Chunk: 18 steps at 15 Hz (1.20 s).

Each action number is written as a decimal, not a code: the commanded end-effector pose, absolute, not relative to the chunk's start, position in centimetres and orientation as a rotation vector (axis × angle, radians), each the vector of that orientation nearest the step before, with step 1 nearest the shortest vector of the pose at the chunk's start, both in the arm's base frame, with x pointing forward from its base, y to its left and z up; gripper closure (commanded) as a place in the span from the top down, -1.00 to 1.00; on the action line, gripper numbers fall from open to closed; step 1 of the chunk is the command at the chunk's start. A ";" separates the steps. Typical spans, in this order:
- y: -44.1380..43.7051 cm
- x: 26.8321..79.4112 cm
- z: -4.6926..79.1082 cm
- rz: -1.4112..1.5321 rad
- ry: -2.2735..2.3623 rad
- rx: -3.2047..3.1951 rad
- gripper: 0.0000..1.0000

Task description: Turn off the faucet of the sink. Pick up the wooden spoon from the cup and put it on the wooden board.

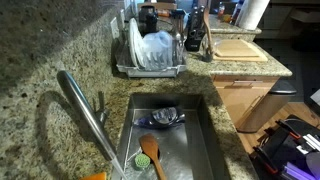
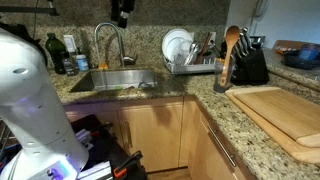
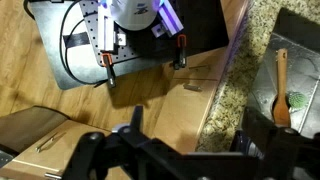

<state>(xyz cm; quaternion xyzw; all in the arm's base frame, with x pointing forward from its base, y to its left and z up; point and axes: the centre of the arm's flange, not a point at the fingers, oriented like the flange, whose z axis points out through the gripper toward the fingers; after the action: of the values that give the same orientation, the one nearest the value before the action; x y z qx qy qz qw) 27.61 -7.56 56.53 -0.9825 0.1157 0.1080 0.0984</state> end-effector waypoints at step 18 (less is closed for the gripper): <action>11.7 40.1 49.1 0.282 -0.343 -2.690 1.00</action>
<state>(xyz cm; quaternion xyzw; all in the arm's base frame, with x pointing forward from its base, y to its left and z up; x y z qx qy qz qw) 36.35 5.73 50.82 -0.9733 -0.0518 0.0885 0.2056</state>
